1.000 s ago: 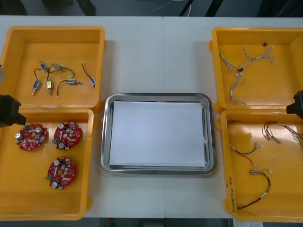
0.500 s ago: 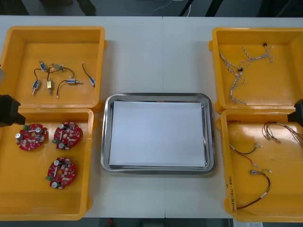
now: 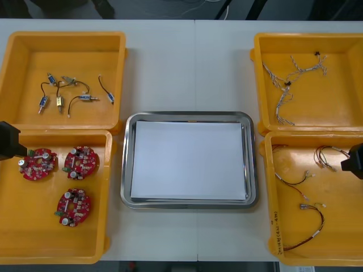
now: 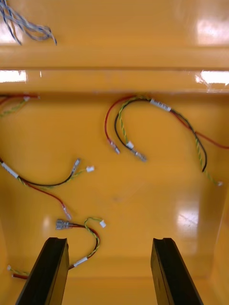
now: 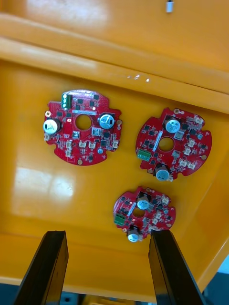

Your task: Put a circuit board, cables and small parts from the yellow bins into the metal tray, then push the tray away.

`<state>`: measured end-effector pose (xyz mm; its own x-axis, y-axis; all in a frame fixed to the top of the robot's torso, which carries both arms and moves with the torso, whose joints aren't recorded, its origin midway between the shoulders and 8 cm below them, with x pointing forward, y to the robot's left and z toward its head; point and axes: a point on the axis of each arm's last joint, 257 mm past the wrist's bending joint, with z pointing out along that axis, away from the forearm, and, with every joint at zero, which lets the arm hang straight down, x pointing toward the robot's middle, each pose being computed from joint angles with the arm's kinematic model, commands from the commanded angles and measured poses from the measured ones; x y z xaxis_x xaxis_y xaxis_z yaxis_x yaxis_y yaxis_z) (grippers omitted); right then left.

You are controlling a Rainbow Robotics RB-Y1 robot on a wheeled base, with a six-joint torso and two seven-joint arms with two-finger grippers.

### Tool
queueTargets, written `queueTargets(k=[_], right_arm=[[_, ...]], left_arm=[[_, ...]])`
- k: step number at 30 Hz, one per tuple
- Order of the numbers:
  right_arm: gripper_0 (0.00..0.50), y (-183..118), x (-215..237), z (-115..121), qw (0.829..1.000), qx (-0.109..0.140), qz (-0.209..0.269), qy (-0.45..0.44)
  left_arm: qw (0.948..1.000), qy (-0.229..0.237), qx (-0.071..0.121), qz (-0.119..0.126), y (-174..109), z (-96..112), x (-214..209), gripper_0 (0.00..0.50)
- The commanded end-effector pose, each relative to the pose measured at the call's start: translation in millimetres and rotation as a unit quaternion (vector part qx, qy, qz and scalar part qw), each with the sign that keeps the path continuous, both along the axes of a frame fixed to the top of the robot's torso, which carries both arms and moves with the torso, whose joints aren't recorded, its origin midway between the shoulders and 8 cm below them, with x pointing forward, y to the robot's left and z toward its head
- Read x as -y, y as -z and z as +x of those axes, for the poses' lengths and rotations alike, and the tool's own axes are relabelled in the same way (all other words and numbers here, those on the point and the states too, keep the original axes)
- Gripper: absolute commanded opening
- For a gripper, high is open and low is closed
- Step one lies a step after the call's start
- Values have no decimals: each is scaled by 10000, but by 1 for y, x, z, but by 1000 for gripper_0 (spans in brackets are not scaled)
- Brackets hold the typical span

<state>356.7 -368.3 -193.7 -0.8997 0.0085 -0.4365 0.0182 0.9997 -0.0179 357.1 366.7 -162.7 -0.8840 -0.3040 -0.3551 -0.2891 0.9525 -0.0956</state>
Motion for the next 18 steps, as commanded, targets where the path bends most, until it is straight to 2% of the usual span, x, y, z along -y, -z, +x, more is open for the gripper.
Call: queueTargets(k=[1,5,8,12,18], right_arm=[[500,13,-9,-13,9992,-21,332,201],[500,21,-19,-15,9984,-60,516,232],[500,28,-27,-18,9975,-121,644,278],[500,40,-33,-21,9973,-189,656,281],[500,58,-36,-22,9968,-140,701,369]], left_arm=[[9968,-735,220,-209,1,-6,-7,500],[9939,-975,319,-393,8,-9,-4,500],[9893,-1205,471,-667,12,-10,4,500],[9840,-1474,505,-865,18,-13,6,500],[9760,-1812,581,-1060,31,-14,4,500]])
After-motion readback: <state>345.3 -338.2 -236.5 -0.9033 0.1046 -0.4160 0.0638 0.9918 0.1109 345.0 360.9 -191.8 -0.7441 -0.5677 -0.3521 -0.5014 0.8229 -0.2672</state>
